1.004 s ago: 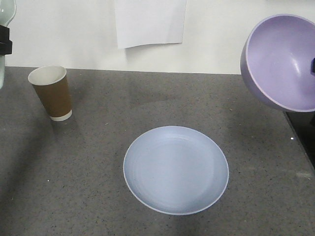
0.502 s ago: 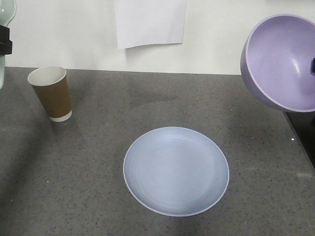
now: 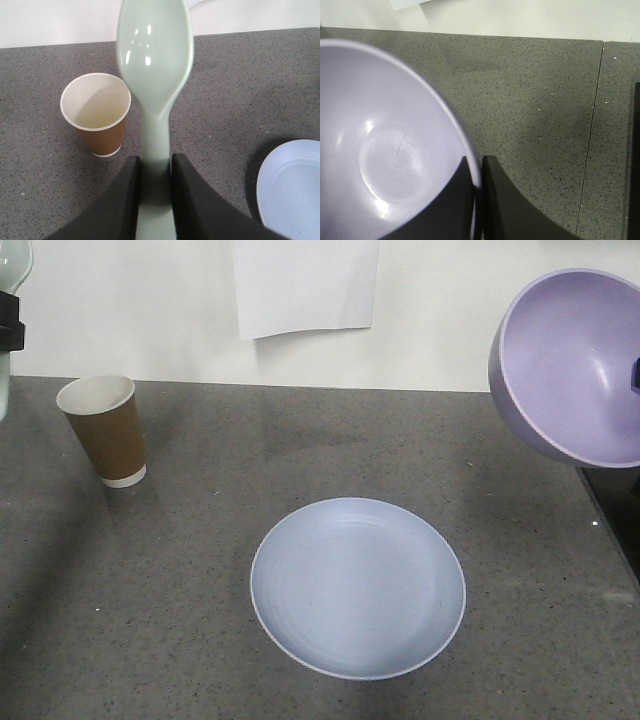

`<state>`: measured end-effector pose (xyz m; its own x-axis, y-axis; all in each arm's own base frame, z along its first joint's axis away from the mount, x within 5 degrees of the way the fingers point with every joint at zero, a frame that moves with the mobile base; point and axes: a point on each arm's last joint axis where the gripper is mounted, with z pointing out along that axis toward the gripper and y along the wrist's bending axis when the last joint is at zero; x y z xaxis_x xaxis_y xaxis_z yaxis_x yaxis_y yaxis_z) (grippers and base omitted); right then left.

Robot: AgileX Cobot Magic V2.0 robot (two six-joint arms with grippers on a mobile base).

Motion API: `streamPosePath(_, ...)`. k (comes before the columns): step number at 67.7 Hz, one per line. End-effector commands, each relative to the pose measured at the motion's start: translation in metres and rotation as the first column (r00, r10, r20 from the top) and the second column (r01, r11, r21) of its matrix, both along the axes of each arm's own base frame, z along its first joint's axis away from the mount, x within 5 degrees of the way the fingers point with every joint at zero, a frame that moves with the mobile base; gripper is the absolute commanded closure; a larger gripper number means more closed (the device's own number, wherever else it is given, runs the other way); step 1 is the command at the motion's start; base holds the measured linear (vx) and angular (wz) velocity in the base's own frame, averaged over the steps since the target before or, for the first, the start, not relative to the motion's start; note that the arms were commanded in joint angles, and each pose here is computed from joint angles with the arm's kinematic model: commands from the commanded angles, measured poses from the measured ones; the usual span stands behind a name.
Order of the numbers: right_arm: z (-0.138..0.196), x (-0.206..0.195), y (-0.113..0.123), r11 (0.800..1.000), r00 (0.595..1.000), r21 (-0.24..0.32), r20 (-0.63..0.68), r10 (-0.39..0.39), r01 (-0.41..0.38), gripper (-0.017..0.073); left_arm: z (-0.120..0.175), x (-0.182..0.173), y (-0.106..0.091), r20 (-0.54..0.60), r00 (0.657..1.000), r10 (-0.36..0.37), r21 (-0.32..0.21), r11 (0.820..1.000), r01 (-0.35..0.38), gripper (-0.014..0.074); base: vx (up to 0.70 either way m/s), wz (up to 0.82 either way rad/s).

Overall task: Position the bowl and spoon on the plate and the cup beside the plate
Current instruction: 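Approach and stop at the counter edge in front of the plate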

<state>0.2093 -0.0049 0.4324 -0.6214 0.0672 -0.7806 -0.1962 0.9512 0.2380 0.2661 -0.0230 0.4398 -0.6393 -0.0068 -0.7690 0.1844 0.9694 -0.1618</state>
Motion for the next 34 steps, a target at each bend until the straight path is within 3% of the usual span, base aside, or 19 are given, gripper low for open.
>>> streamPosePath(1, 0.018, -0.0042, 0.0022, 1.0, 0.994, 0.018, 0.105, -0.011, 0.009, 0.0566, 0.019, -0.0067, -0.0012, 0.104, 0.995, 0.008, -0.028, 1.0, -0.005, 0.06, 0.0, 0.0)
streamPosePath(34, 0.018, -0.0042, 0.0022, 1.0, 0.994, 0.018, 0.105, -0.011, 0.009, 0.0566, 0.019, -0.0067, -0.0012, 0.104, 0.995, 0.008, -0.028, 1.0, -0.005, 0.06, 0.0, 0.0)
